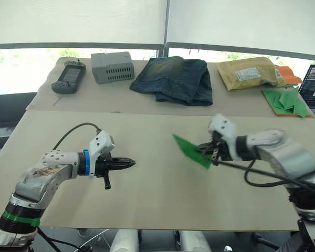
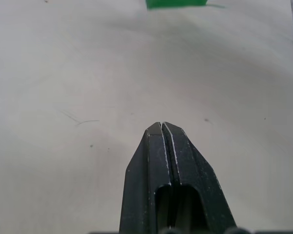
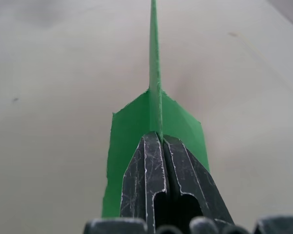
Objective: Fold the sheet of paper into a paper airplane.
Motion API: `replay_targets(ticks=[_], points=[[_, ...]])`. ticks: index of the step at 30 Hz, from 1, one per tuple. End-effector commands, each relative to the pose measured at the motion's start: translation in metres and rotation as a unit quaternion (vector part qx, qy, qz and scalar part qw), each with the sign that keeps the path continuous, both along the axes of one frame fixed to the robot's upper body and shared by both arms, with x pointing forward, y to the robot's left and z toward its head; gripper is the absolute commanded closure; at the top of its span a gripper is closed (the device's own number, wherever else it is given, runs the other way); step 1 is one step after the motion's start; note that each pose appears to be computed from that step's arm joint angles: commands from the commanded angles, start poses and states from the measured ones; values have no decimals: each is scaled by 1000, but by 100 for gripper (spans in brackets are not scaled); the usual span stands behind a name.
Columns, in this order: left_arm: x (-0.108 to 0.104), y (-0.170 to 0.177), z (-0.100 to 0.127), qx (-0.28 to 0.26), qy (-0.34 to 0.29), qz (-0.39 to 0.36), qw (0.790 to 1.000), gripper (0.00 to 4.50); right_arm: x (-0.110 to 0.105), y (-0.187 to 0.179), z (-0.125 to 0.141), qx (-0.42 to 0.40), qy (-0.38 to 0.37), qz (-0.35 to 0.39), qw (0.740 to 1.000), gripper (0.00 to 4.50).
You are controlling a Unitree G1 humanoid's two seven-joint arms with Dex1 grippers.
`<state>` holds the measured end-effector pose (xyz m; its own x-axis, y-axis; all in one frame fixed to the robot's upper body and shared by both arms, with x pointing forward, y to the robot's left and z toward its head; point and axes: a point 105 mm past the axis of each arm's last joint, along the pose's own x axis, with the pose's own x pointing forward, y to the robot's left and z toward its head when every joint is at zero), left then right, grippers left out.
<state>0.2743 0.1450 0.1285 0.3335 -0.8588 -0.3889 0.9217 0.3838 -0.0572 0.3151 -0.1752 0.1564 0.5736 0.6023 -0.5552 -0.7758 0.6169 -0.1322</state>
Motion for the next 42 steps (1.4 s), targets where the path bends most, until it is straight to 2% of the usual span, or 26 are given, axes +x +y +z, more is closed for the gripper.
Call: replay_targets(ticks=[1,3,5,11,17,21,25,29,30,31,34,37,39,40,42], points=[[4,-9,7,-5,-26,-26,999,450,20,-81,27,44,-45,-182,981,447],[5,-12,7,-9,-29,-34,999,450,25,-131,31,51,-62,-274,958,447],[5,-14,6,-12,-30,-39,999,450,27,-161,32,52,-69,-325,942,447],[5,-20,2,-12,-32,-48,998,450,49,-185,19,115,-63,-379,916,447],[6,-26,9,-19,-51,-52,997,450,53,-191,-13,99,-19,-374,922,447],[4,-24,13,-23,-57,-48,997,450,54,-192,-14,100,-19,-366,925,447],[5,-24,14,-29,-59,-44,997,450,54,-184,-3,98,-29,-335,937,328],[10,-26,19,-48,-70,-39,996,450,48,-180,24,85,-59,-299,948,184],[12,-25,21,-52,-73,-37,995,450,46,-180,32,79,-69,-291,951,132],[14,-24,20,-52,-70,-33,996,450,43,-179,41,79,-80,-285,952,114],[17,-21,18,-40,-69,-32,996,450,33,-177,66,70,-112,-267,955,9],[19,-18,19,-42,-73,-29,996,450,26,-169,86,94,-138,-249,954,4],[29,-11,20,-32,-92,8,995,450,8,-143,102,101,-176,-157,966,4],[34,-6,19,-25,-100,29,994,450,-6,-125,103,82,-191,-92,974,4],[38,2,17,-6,-121,59,991,450,-29,-95,97,76,-200,-11,977,4]])
